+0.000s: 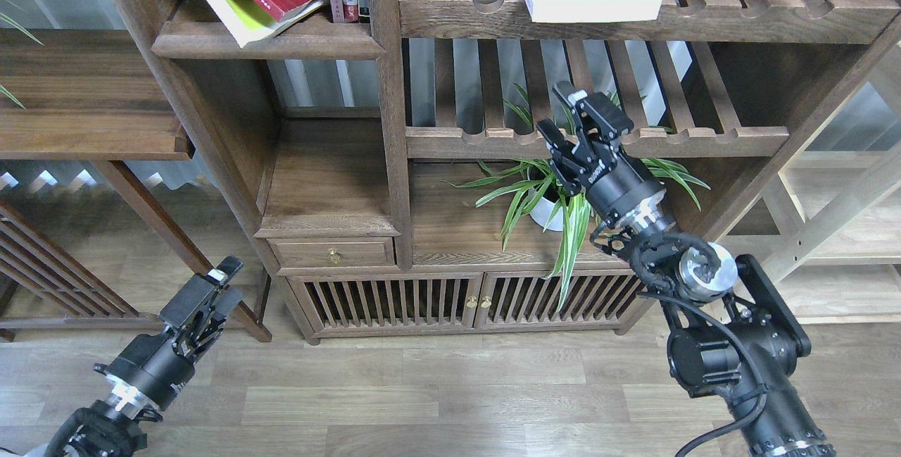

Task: Organize books on shelf
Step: 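Withdraw the left gripper and raise the right gripper toward the shelf, then reach the right gripper up to the white book on the middle shelf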

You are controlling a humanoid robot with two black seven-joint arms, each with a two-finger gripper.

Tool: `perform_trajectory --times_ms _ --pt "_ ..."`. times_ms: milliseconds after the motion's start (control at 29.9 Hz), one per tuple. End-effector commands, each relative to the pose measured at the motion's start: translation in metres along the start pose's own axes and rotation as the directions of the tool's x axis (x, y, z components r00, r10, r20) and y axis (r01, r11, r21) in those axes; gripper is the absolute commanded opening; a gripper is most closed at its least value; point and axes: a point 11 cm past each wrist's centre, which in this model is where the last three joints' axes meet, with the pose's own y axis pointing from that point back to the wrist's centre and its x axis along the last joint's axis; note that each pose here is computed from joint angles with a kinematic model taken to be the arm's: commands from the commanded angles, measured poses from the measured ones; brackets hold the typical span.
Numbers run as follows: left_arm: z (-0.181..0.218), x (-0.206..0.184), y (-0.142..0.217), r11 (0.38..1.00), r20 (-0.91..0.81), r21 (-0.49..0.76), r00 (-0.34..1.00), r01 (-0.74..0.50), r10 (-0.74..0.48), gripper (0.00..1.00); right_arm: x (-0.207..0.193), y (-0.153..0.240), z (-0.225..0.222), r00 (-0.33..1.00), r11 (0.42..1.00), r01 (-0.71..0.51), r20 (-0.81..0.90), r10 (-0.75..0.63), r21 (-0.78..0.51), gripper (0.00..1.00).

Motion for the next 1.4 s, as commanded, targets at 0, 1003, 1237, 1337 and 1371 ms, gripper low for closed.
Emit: perform_trajectory --times_ms 0,1003,1237,1337,1371 --pt "-0.001 0.006 0.004 1.0 -0.023 -0.007 1.0 -0.013 0.013 0.98 -0.013 -0.002 -0.01 1.0 1.0 -0.004 -0.002 0.004 0.022 0.75" --pt "-0.01 0.013 0.002 1.0 -0.045 0.007 0.999 -0.027 0.028 0.97 -0.094 -0.014 -0.062 0.992 0.997 0.032 -0.128 -0.024 0.064 0.78" --pt "-0.011 0.011 0.0 1.0 -0.039 0.018 0.999 -0.025 0.026 0.98 -0.073 0.01 -0.051 0.984 0.997 0.075 -0.159 -0.076 -0.01 0.79" --pt "-0.011 0.012 0.0 0.999 -0.038 0.018 0.999 -0.028 0.029 0.97 -0.069 0.014 -0.052 0.986 0.998 0.064 -0.154 -0.064 -0.003 0.79" --pt "-0.011 0.012 0.0 0.999 -0.038 0.018 0.999 -0.028 0.029 0.98 -0.069 0.013 -0.051 0.986 0.998 0.065 -0.153 -0.065 -0.004 0.79"
